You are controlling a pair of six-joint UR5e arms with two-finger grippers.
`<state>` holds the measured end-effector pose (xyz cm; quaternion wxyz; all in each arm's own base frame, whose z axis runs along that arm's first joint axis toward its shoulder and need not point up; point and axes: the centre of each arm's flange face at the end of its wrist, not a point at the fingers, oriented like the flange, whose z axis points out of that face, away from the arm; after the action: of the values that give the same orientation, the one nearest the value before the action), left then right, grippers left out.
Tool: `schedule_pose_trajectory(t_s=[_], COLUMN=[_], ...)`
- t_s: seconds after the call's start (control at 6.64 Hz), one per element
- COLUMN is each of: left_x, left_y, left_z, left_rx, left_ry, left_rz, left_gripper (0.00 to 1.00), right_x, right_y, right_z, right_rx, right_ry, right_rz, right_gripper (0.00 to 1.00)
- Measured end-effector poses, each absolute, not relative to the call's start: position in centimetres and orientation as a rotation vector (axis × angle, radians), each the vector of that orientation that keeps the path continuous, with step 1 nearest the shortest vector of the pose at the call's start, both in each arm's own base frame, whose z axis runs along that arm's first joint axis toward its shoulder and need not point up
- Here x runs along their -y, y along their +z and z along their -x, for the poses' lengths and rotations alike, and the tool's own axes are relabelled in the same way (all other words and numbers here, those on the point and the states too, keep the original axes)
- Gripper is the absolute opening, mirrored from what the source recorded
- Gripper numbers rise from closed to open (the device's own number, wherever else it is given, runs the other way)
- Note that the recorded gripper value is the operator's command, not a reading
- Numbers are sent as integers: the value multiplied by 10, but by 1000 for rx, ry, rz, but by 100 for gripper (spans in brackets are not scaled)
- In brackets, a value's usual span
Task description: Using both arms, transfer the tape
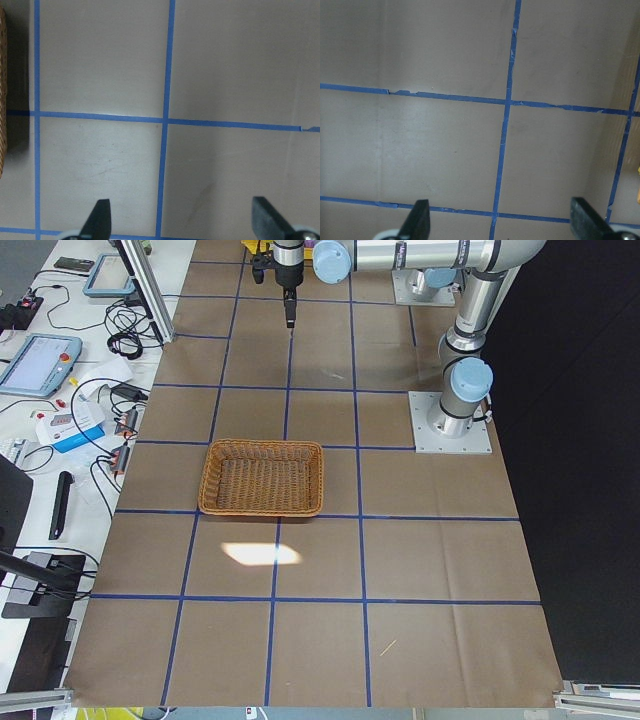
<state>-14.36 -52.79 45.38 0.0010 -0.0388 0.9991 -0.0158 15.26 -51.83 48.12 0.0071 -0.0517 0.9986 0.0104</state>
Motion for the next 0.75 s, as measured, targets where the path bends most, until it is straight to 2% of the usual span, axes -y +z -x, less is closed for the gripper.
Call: schedule_pose_trajectory(t_s=[0.75], left_x=[528], left_y=[455], left_z=[143], left_rx=[-3141], left_ry=[-54], left_rz=[125], left_gripper=[100], right_x=[527], right_y=[479], right_z=[-140], right_rx=[-3134], right_ry=[11], right_rz=[189], right_gripper=[100])
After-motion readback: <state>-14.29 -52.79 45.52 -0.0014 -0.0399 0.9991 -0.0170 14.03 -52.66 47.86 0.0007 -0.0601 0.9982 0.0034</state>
